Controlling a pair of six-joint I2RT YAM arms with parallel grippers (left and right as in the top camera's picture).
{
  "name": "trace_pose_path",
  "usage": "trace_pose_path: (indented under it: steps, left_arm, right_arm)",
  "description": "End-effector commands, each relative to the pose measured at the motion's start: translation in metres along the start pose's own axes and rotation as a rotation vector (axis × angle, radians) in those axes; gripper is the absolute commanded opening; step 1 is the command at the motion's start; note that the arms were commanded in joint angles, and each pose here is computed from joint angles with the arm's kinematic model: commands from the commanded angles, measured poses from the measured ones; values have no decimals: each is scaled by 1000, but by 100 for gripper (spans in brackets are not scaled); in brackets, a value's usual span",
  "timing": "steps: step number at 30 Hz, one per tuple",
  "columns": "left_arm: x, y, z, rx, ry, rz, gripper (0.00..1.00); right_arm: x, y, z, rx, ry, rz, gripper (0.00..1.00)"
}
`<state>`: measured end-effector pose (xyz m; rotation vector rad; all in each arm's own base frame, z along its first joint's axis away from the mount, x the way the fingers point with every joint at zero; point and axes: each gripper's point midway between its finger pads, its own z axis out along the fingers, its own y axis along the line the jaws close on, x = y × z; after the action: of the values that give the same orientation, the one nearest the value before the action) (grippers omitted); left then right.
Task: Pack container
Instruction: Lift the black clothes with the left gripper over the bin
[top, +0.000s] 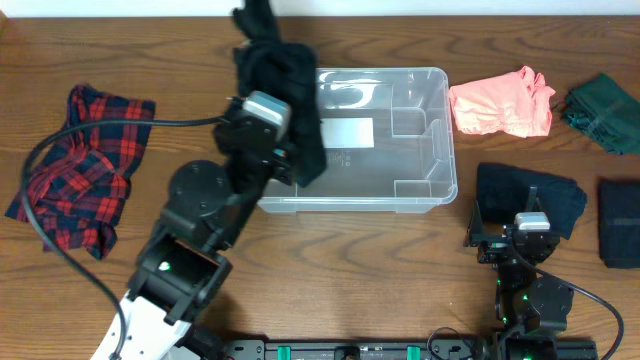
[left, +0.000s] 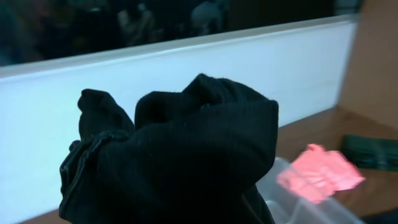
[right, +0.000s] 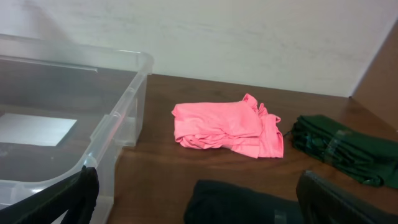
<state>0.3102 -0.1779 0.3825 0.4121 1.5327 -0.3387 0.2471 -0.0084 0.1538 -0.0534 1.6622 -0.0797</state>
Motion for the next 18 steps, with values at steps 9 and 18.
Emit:
trace_pose_path:
  steps: [9,18]
  left_arm:
    - [-15,-11,27,-168,-68,-160,6]
    - [-18,-1,-1,-455,-70,-153,6]
  right_arm:
    - [1,-3,0,17,1,-9,99]
    - [1,-3,0,17,1,-9,99]
